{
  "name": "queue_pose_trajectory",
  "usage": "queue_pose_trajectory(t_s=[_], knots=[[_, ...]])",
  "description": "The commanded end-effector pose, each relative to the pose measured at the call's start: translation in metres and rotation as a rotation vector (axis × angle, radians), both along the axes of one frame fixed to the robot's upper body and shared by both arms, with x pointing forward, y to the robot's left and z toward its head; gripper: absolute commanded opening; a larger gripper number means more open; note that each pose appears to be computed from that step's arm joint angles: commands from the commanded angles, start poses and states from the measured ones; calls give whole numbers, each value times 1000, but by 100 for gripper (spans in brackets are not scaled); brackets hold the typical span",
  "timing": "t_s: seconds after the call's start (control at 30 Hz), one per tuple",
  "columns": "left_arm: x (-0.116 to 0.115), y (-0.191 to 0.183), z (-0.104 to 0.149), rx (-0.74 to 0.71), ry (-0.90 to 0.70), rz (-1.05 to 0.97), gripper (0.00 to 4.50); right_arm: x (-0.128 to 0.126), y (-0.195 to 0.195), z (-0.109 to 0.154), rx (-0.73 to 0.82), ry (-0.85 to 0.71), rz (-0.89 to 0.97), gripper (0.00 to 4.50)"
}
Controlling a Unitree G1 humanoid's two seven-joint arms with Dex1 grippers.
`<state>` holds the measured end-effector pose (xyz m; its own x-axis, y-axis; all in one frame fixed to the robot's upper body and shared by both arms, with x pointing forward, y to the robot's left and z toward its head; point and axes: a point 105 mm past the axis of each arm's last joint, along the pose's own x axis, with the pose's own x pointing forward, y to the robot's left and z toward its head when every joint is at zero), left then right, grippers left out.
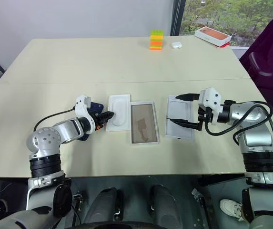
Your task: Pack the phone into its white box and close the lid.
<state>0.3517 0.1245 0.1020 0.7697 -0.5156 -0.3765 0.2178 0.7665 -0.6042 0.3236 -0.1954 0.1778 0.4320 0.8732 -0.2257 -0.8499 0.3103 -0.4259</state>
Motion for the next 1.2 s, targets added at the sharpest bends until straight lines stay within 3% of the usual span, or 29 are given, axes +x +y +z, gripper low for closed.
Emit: queue_pose_trajectory(t_s=[0.03,0.17,0.3,0.4,0.63,0.83,0.97,1.2], knots=[[-4,1,-7,20,28,-6,5,-1,-1,13,1,-54,5,450],[-4,6,-5,24,20,-2,5,-1,-1,12,1,-52,4,450],[-2,11,16,-87,-30,11,5,-4,5,12,27,-30,17,450],[1,15,32,-117,-77,11,5,-13,19,7,34,14,62,450],[2,20,41,-120,-100,4,5,-24,53,6,81,74,99,450],[5,32,49,0,-163,2,5,-45,86,-13,2,89,187,450],[6,36,50,73,-187,-13,5,-48,99,-42,-92,167,183,450],[5,30,48,49,-192,-26,5,-40,100,-66,-213,184,143,450]])
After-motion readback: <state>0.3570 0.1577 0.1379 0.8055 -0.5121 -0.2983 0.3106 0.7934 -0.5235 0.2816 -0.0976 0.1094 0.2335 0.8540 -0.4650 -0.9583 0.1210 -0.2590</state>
